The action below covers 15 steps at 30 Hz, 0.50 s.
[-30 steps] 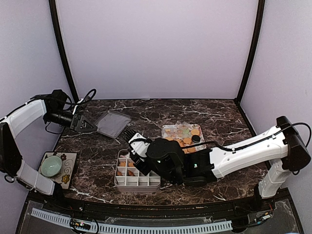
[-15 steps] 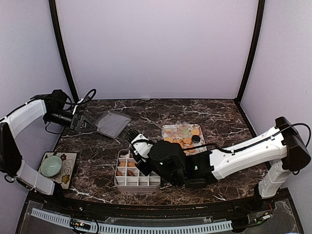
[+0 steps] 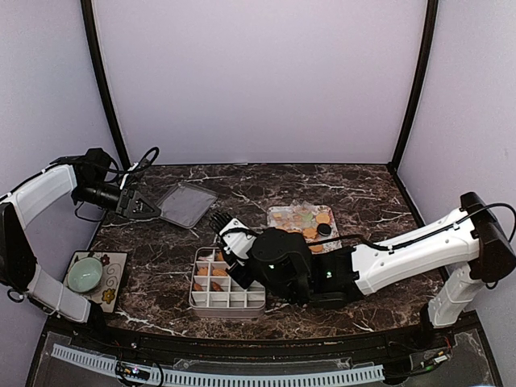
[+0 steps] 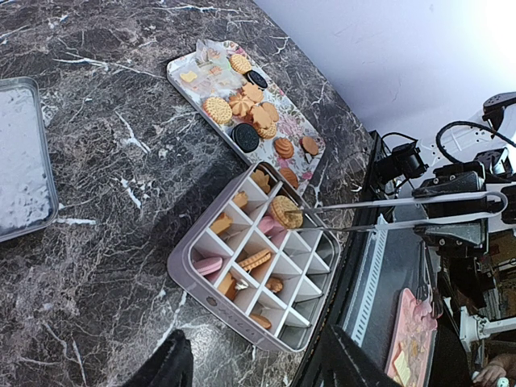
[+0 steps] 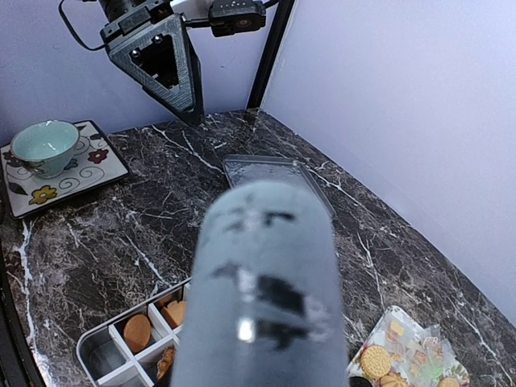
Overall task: Pack the cookies
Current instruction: Adjust the fake cookies in the empty pocket of the box.
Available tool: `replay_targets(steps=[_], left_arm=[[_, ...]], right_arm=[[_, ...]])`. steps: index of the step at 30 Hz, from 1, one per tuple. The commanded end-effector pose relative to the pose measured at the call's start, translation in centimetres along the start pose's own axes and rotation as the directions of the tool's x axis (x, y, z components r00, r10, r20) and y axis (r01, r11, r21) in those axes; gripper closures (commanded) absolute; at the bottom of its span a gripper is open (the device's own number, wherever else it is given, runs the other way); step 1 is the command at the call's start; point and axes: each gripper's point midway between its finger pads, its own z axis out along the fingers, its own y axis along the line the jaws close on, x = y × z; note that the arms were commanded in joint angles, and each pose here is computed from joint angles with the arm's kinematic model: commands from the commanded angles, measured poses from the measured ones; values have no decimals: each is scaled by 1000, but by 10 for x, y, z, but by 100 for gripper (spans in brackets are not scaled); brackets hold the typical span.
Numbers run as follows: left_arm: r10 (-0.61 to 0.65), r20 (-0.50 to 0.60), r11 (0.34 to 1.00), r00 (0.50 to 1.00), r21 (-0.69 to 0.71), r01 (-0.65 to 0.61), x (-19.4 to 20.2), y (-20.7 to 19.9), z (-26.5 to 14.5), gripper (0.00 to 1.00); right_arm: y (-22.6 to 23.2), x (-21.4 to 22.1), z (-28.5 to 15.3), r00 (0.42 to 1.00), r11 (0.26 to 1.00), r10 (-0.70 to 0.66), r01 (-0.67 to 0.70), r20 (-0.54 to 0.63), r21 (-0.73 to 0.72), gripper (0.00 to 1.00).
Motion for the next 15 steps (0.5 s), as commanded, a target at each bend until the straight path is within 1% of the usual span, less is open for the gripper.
replay_targets(steps=[1, 5, 15], left_arm=[[17, 14, 1000, 1000, 5, -17, -4, -6, -4, 45], [15, 13, 1000, 1000, 6, -15, -4, -6, -4, 45], [13, 16, 1000, 1000, 8, -13, -5, -6, -4, 45]], right_arm=[[-15, -15, -7, 1000, 999, 0, -1, 29, 35, 95], [-17, -15, -8, 1000, 999, 2, -3, 30, 42, 100], [-28, -22, -13, 998, 996, 2, -6, 56, 85, 100]])
